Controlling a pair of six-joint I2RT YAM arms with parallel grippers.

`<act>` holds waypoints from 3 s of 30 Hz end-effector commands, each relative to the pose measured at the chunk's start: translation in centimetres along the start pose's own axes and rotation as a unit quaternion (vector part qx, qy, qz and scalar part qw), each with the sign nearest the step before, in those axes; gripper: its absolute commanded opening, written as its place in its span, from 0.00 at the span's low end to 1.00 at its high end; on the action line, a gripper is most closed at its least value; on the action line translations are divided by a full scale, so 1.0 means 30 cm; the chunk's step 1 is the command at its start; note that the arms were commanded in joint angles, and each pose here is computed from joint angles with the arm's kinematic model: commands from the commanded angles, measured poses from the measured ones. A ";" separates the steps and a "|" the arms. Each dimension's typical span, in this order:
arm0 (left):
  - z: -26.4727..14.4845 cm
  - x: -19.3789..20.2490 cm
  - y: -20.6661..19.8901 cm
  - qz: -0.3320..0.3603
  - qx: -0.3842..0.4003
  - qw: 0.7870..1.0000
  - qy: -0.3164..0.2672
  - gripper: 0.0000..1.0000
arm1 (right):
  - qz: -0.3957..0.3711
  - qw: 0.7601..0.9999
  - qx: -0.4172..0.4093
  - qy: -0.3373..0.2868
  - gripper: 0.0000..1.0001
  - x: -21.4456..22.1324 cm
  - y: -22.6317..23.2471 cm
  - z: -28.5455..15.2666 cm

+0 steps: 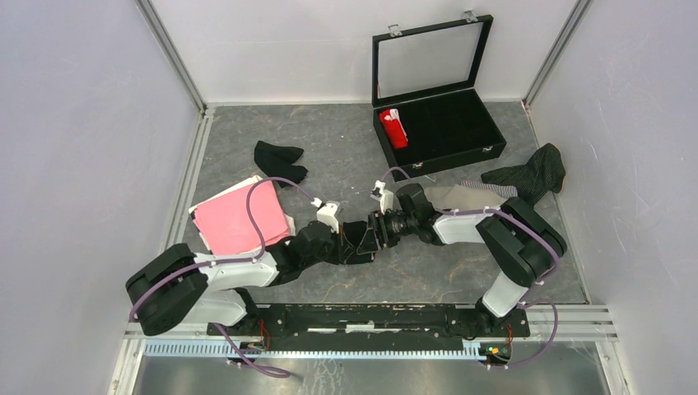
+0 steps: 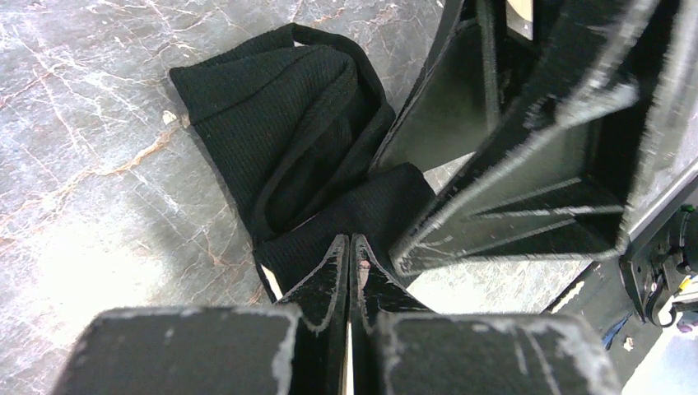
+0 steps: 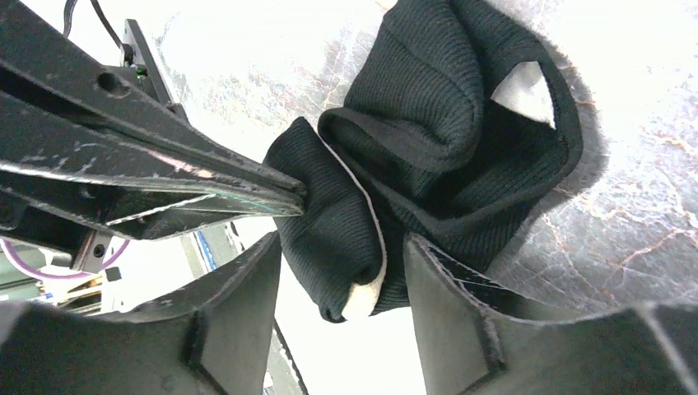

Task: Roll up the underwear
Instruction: Roll the underwear to the center of the board.

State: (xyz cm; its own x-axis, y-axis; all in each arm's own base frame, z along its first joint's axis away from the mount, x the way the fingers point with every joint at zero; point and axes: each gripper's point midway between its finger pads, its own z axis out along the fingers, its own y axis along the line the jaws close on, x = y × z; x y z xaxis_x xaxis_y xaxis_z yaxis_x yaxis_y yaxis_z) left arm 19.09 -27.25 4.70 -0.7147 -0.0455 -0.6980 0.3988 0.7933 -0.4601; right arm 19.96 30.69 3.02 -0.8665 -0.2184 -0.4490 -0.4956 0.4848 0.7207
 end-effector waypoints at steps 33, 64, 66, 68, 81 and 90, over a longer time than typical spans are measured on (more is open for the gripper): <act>0.021 0.175 0.169 -0.009 -0.098 0.993 0.073 0.02 | -0.718 0.675 0.119 -0.122 0.73 0.009 0.227 -0.126; 0.027 0.274 0.252 -0.014 -0.133 0.985 0.106 0.02 | -0.752 0.636 0.170 -0.040 0.57 0.028 0.115 0.014; 0.029 0.276 0.252 -0.015 -0.133 0.985 0.106 0.02 | -0.751 0.637 0.171 -0.036 0.54 0.032 0.107 0.018; 0.030 0.278 0.252 -0.016 -0.132 0.985 0.107 0.02 | -0.749 0.637 0.177 -0.038 0.48 0.028 0.101 0.017; -0.022 0.062 0.137 -0.093 -0.055 0.994 0.007 0.02 | -0.688 0.707 0.167 0.000 0.00 0.086 0.077 0.028; -0.180 -0.126 0.121 -0.077 -0.066 0.991 -0.088 0.02 | -0.550 0.823 0.119 0.080 0.00 0.210 0.084 0.063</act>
State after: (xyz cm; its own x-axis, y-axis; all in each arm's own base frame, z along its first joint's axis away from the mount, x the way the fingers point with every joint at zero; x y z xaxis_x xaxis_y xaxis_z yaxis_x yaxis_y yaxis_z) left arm 20.07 -23.13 8.90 -0.6527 -0.2847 -0.7021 0.2681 0.7799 -0.5655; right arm 16.06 33.04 3.49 0.3165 -0.6680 -0.6735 -0.8873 0.0425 -0.4592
